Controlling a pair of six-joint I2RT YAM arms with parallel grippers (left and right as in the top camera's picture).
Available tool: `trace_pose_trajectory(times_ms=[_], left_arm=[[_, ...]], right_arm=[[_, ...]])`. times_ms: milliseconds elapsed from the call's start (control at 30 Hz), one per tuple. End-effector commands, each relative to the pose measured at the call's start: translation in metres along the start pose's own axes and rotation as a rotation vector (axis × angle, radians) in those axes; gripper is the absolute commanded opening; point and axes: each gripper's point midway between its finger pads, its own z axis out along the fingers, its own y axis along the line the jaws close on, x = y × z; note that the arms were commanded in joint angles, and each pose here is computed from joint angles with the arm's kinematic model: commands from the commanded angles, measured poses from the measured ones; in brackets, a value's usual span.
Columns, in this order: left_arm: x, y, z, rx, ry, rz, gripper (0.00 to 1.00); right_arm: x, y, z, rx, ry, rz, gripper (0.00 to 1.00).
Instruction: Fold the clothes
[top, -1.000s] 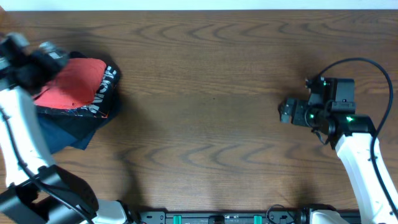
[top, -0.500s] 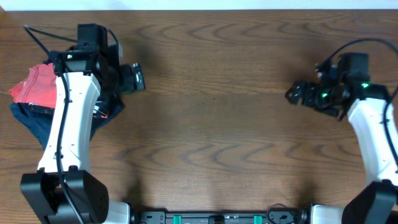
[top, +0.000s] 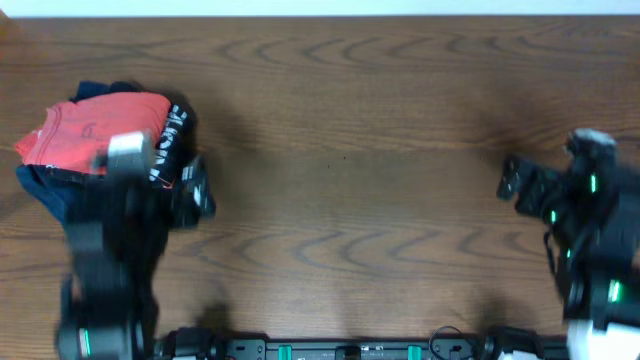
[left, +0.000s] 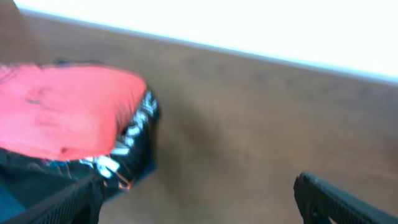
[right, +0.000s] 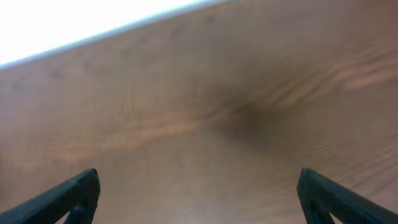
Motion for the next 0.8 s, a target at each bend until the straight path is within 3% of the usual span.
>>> trace_pose_trajectory(times_ms=[0, 100, 300, 767], left_arm=[[0.016, 0.007, -0.019, -0.015, -0.095, -0.002, 0.98], [0.023, 0.006, -0.051, -0.001, -0.172, 0.002, 0.98], [0.041, 0.008, -0.080, 0.006, -0.211, 0.004, 0.98], [0.111, 0.020, -0.077, -0.043, 0.065, -0.010, 0.98]], right_arm=[[0.010, -0.016, -0.017, 0.060, -0.105, 0.028, 0.99], [0.021, -0.017, -0.032, 0.049, -0.150, 0.026, 0.99], [0.050, -0.022, -0.041, 0.064, -0.084, 0.029, 0.99], [0.120, -0.036, -0.046, 0.129, 0.205, 0.040, 0.99]])
